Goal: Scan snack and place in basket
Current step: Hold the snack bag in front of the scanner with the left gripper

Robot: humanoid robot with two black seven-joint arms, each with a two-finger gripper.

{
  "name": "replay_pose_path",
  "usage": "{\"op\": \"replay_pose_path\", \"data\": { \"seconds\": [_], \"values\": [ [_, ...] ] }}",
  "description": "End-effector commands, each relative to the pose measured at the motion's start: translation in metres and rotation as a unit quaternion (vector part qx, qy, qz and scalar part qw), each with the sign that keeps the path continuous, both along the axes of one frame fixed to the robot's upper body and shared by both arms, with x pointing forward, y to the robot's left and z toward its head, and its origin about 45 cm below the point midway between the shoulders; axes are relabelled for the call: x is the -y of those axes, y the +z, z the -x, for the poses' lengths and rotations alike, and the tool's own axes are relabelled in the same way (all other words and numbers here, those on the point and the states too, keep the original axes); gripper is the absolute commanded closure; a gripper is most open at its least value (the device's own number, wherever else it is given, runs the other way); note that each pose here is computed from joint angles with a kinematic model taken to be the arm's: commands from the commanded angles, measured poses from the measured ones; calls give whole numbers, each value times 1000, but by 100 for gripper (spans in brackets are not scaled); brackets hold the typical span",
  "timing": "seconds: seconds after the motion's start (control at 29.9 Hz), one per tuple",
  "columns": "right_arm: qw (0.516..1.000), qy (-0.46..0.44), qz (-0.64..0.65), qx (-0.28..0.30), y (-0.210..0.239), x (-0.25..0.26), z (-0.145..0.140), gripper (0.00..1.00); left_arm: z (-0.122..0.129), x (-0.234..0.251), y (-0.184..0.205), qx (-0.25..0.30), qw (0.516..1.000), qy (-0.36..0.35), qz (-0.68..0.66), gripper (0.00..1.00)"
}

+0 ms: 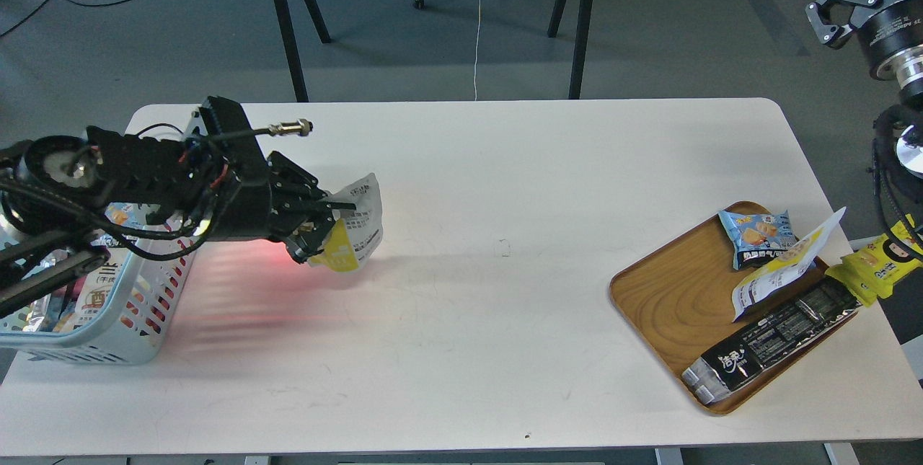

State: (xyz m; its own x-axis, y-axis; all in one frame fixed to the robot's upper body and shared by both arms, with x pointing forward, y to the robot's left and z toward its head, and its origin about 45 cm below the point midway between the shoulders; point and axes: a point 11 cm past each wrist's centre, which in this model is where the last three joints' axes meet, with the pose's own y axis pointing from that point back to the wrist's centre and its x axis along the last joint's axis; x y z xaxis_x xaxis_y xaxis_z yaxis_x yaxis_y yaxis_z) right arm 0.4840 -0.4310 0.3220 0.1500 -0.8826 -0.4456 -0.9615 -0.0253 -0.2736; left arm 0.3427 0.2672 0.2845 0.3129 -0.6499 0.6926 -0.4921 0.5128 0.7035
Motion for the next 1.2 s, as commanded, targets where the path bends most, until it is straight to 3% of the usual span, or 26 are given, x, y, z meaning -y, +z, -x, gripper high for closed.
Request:
{"op": "replay_pose_path", "data": {
  "seconds": [0.0, 0.73, 1.17],
  "values": [
    [1000, 0, 0, 2, 1, -1, -1, 1, -9, -15, 13, 9, 1000, 16, 2, 100],
    [1000, 4, 0, 14, 14, -4, -5, 1, -24, -49, -2, -6, 997, 74, -11, 100],
    [1000, 0, 3, 15, 16, 1, -3, 0, -24, -52, 2, -4, 997, 75, -13, 100]
  ]
}}
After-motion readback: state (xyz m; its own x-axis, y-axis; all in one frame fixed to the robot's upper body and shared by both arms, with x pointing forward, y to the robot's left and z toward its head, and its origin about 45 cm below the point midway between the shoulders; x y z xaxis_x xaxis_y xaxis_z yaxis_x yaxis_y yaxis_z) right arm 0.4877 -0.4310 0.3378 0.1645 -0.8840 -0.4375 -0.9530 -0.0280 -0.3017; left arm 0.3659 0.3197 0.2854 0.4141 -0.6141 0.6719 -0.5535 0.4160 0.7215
